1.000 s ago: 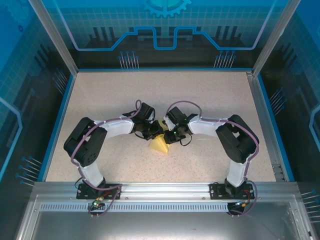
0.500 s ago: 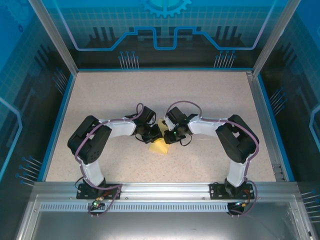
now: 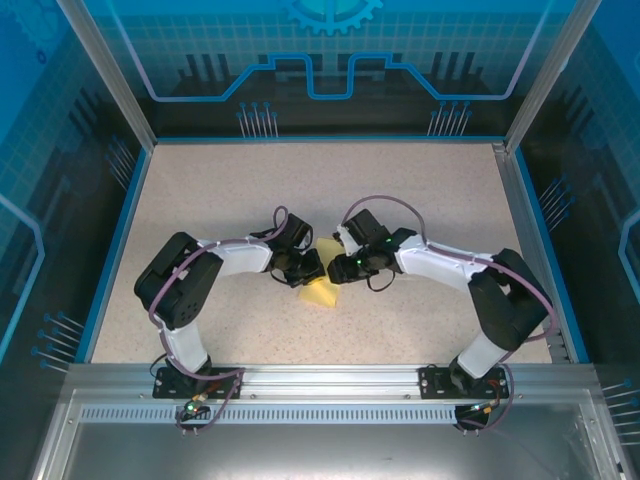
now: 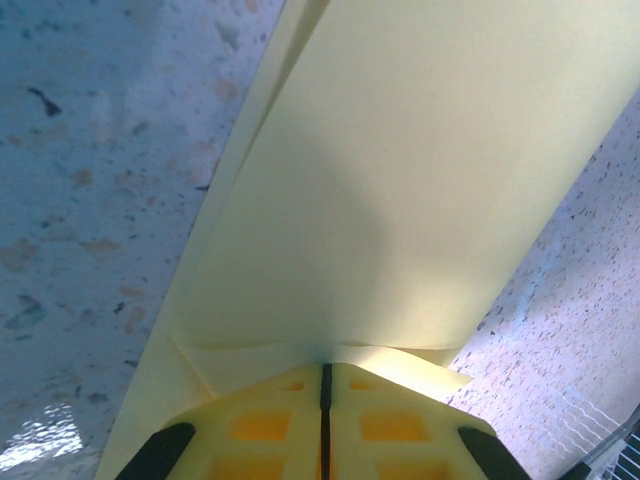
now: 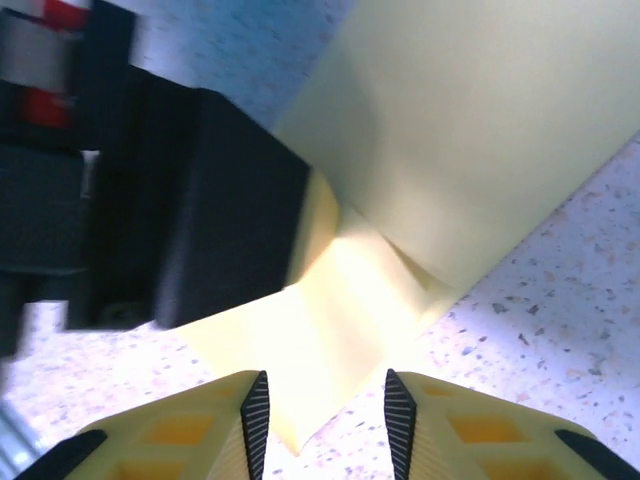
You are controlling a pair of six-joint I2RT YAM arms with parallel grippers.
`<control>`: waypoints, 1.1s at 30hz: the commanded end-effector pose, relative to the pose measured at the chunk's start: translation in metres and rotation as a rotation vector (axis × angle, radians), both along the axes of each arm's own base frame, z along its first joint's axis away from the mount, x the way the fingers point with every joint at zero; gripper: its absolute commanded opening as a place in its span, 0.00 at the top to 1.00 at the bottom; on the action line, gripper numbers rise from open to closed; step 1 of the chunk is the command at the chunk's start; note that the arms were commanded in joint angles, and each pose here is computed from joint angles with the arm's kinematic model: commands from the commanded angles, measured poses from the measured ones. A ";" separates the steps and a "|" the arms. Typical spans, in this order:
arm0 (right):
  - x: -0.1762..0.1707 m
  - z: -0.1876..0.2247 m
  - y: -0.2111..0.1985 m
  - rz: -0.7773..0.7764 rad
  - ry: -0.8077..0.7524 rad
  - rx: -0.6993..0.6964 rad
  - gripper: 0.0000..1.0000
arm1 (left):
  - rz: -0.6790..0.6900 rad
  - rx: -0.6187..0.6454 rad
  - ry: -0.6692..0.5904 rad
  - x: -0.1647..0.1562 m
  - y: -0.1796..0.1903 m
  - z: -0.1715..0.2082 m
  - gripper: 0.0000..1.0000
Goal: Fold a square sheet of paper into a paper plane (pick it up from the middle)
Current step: Fold the triangle a second time at the center of the table.
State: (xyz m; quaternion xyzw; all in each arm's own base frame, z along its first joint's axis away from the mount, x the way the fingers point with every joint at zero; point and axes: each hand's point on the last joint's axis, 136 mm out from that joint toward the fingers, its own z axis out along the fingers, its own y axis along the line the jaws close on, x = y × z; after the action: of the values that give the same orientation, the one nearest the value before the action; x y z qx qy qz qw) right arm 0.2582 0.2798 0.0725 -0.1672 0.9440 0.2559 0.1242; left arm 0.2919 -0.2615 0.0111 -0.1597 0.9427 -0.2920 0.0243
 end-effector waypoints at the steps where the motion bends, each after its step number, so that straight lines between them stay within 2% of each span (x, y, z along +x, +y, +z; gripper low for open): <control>1: -0.015 0.004 0.015 0.014 0.101 0.122 0.72 | -0.016 0.145 0.100 -0.033 0.025 -0.038 0.91; 6: -0.029 -0.010 0.033 0.022 0.205 0.181 0.89 | -0.021 0.140 0.089 -0.031 0.024 -0.035 0.91; 12: -0.036 -0.040 0.038 -0.003 0.284 0.141 0.92 | -0.030 0.126 0.077 -0.029 0.021 -0.032 0.90; 22: -0.034 -0.048 0.037 -0.023 0.326 0.154 0.89 | -0.047 0.109 0.065 -0.027 0.017 -0.028 0.90; 33: -0.052 -0.071 0.020 -0.050 0.394 0.114 0.88 | -0.055 0.115 0.066 -0.028 0.017 -0.029 0.90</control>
State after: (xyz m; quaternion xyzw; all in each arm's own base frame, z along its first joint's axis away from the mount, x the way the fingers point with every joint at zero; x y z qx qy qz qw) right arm 0.2167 0.3106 0.0115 -0.1025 0.9350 0.3388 -0.0211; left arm 0.2918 -0.2618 0.0114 -0.1414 0.9457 -0.2911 0.0309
